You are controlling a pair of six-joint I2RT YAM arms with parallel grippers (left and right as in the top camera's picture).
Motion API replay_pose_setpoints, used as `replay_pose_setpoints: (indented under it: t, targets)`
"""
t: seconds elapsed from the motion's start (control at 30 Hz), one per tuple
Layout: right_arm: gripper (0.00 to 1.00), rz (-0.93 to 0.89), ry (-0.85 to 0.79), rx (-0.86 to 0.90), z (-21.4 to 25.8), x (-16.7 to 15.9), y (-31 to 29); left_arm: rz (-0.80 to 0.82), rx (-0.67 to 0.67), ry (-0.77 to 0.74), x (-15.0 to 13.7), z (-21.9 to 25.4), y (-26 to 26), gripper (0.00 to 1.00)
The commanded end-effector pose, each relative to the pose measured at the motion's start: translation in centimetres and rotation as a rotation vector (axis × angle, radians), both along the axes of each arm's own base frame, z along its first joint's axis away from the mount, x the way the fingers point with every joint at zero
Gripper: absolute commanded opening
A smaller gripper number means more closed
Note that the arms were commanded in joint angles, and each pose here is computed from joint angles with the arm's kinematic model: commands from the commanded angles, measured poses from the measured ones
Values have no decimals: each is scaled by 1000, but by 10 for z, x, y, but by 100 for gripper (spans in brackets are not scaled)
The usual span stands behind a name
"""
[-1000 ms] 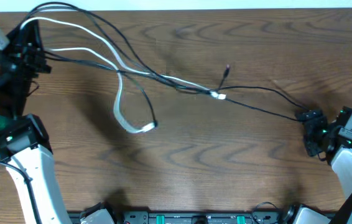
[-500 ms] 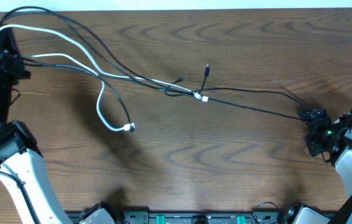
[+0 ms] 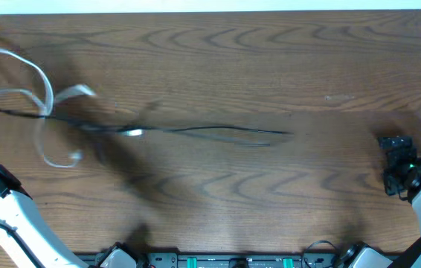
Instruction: Untangle cables
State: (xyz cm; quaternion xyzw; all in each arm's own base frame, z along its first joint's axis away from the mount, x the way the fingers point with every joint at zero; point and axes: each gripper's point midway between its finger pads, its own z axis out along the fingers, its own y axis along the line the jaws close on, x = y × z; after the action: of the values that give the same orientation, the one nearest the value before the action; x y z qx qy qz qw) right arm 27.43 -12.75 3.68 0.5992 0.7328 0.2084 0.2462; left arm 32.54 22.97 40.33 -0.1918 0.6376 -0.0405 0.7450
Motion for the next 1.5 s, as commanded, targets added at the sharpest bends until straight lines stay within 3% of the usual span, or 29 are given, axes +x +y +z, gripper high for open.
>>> replay_pose_setpoints:
  t: [0.0,0.13,0.47,0.73,0.97,1.23,1.4,1.47]
  targets:
    - [99,3,1,1,-1,-2,-2,13,16,-8,-3,10,2,7]
    - [99,20,-19,21,1,1,2,-56,22,-1,0,9,-10,7]
    - [99,224,-120,22,13,11,25,-450,29,30,31,1,-108,7]
    - [98,301,-159,18,18,13,34,-775,-118,191,60,-44,-226,8]
    - [98,309,-170,29,19,13,36,-1061,-94,384,60,-104,-337,8]
    - [98,314,-178,37,20,14,38,-1132,-143,702,53,-196,-416,8]
    - [98,318,-182,41,21,14,39,-1040,-44,853,44,-243,-446,8]
    - [98,319,-185,44,21,14,40,-953,58,900,41,-258,-448,8]
